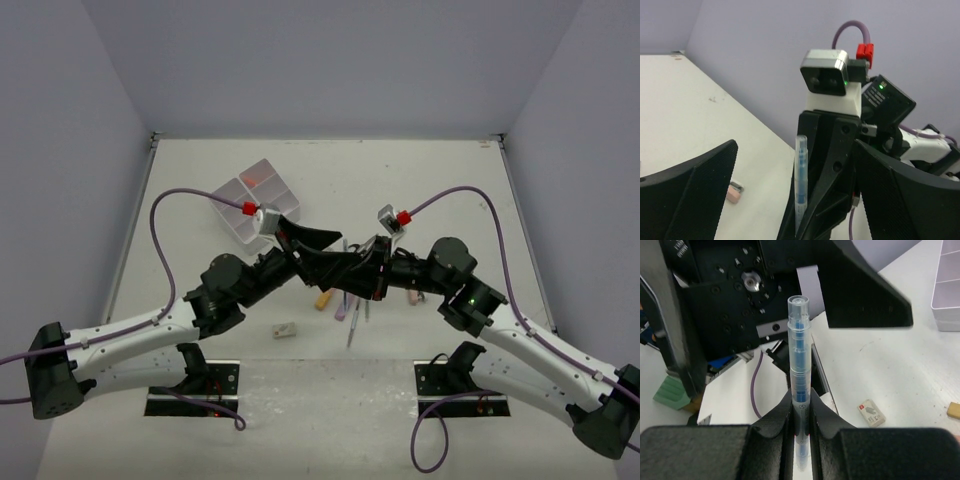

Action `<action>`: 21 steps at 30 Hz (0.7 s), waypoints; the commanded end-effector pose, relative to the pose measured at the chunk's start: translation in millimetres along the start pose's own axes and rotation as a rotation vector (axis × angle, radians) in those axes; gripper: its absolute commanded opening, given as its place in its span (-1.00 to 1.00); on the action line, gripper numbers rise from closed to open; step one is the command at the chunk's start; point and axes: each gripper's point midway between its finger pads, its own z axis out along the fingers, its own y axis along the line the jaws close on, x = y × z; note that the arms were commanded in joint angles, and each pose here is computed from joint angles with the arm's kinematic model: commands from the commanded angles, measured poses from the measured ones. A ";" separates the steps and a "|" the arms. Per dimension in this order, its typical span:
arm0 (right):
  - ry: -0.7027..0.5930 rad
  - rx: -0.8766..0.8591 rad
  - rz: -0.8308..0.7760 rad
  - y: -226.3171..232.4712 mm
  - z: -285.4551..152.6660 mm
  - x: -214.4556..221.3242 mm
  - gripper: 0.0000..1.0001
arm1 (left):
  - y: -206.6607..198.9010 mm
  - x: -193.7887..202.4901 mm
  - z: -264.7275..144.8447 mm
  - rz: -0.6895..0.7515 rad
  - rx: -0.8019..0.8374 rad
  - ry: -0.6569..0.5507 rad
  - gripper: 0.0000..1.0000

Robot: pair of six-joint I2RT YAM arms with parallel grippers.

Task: Sort the stationery into containers
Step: Close the pen cap on the pen.

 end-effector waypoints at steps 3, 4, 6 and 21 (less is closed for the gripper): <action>0.003 -0.033 -0.039 10.0 1.2 -7.0 -1.00 | 6.6 -41.1 15.4 0.083 -0.142 -0.063 0.64; 0.005 -0.034 -0.041 10.0 1.3 -7.1 -1.00 | 8.1 -40.3 16.5 0.084 -0.148 -0.059 0.59; 0.009 -0.033 -0.041 10.8 1.1 -7.1 -1.00 | 9.5 -37.9 19.6 0.078 -0.157 -0.049 0.56; -0.007 -0.001 -0.044 8.4 0.4 -12.8 -1.00 | 4.6 -8.3 16.5 -0.008 -0.081 0.022 -0.33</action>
